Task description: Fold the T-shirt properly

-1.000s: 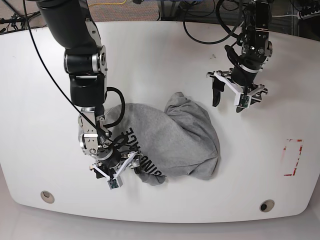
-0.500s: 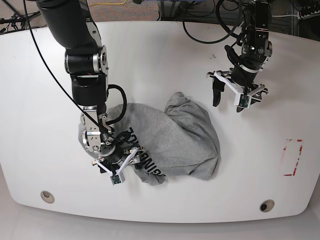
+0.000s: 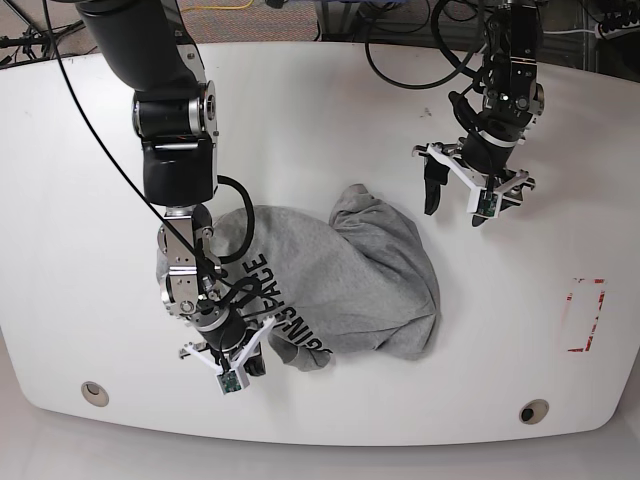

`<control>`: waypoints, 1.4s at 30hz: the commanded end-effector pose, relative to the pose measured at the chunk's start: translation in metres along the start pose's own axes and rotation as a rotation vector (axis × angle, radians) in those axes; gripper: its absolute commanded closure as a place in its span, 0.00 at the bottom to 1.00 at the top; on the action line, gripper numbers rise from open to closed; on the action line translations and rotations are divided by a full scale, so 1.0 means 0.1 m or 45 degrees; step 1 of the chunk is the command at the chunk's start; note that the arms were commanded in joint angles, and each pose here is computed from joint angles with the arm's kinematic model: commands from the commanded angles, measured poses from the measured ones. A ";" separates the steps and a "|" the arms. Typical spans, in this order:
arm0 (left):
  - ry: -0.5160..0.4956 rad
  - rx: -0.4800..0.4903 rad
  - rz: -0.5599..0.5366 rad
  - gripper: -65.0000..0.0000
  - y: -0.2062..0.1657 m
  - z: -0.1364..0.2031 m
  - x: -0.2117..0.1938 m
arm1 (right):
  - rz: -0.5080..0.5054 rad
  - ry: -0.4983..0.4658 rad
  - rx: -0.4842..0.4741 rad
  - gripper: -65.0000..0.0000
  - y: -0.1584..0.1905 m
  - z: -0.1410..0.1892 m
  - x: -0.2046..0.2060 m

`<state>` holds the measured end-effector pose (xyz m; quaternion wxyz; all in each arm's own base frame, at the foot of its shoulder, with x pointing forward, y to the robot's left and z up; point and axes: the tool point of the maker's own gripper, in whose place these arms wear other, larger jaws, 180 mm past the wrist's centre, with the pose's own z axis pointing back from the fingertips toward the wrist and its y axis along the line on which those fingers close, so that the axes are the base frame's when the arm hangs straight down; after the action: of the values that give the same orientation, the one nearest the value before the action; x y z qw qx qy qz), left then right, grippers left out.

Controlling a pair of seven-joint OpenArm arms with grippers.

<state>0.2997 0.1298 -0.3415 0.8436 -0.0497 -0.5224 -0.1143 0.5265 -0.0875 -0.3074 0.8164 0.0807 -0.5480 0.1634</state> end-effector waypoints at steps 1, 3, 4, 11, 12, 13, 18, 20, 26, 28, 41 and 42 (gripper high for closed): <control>-0.061 -0.002 -0.013 0.34 0.00 0.01 0.14 | 0.015 -0.087 -0.009 1.00 -0.06 0.01 0.30; -0.061 0.002 -0.002 0.34 0.01 0.02 0.13 | 0.024 -0.097 -0.002 1.00 -0.07 0.02 0.34; -0.060 0.002 -0.002 0.34 0.00 0.02 0.13 | 0.026 -0.100 -0.004 1.00 -0.08 0.02 0.36; -0.055 0.001 0.001 0.34 -0.01 0.02 0.12 | 0.036 -0.121 -0.014 0.99 -0.12 0.03 0.44; -0.058 0.000 -0.002 0.34 -0.01 0.02 0.13 | 0.035 -0.122 -0.009 0.98 -0.11 0.03 0.44; -0.061 0.000 -0.004 0.34 -0.01 0.01 0.14 | 0.035 -0.123 -0.003 0.97 -0.11 0.03 0.44; -0.062 0.001 -0.005 0.34 0.00 0.01 0.14 | 0.044 -0.134 -0.005 0.91 -0.11 0.05 0.47; -0.061 0.001 -0.003 0.34 0.00 0.01 0.13 | 0.050 -0.143 -0.006 0.90 -0.11 0.07 0.49; -0.063 -0.001 0.004 0.34 -0.02 0.01 0.14 | 0.075 -0.207 -0.011 0.97 -0.05 0.24 0.55; -0.063 -0.002 0.004 0.34 -0.02 0.01 0.14 | 0.086 -0.233 -0.013 0.98 -0.01 0.31 0.58; -0.102 -0.013 0.001 0.34 -0.06 -0.05 0.27 | 0.084 -0.199 -0.007 0.95 0.28 0.68 0.28; -0.105 -0.013 0.001 0.34 -0.06 -0.05 0.29 | 0.082 -0.176 -0.006 0.93 0.30 0.70 0.23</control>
<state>0.3078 0.1213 -0.3341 0.8367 -0.0574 -0.5325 -0.1142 0.4612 -0.0755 -0.2831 0.7879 0.0760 -0.5822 0.1855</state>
